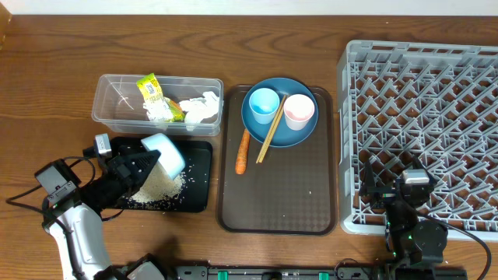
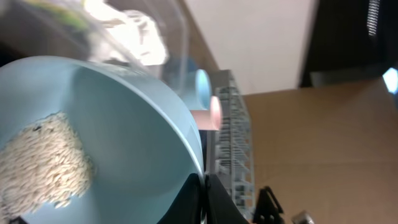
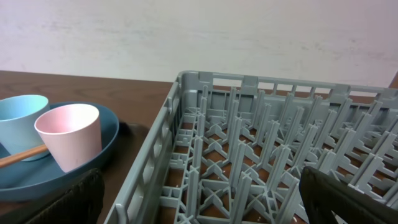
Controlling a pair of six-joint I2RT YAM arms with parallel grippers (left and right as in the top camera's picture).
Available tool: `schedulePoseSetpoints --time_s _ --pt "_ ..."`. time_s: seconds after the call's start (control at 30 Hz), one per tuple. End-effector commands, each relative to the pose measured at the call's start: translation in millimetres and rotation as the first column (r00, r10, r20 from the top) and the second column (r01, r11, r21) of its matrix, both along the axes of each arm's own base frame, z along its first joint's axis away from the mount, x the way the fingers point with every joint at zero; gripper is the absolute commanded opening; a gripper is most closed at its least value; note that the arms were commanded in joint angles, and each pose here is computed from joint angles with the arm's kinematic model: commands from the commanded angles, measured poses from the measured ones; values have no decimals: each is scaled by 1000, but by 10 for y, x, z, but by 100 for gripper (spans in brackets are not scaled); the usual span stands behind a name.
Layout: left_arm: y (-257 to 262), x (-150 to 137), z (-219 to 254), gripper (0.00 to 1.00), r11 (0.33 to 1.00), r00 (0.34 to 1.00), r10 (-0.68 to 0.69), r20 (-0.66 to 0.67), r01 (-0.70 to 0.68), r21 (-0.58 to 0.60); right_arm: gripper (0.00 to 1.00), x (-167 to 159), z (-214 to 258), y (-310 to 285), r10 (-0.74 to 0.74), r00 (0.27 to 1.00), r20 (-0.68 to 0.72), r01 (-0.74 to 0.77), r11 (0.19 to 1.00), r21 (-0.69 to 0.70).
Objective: Sort waste into correct bins and load items into the dishwasher rack
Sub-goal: 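Tilt the bowl with left gripper to pour rice onto black tray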
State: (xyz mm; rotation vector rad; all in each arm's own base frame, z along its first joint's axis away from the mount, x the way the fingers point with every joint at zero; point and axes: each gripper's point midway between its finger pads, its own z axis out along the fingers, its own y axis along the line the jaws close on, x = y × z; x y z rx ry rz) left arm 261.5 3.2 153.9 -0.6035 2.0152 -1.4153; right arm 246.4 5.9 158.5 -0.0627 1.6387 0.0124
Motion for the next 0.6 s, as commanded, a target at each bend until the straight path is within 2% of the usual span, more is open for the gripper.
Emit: schedulePoseSetpoints --time_s 0.0,0.3,0.47,0.57 --pt "120 17 -194 6 996 993 66 -98 -59 65 99 -2 -5 -22 -11 1000 -1 11 1000 12" --pt "112 35 -330 6 992 979 91 -180 -72 108 99 -2 -5 -21 -10 1000 -1 10 1000 12" --pt "-15 156 -281 6 995 980 69 -186 -53 90 99 -2 -5 -21 -10 1000 -1 10 1000 12" --pt "-53 240 -261 6 990 976 87 -201 -62 124 99 -2 -5 -21 -10 1000 -1 10 1000 12"
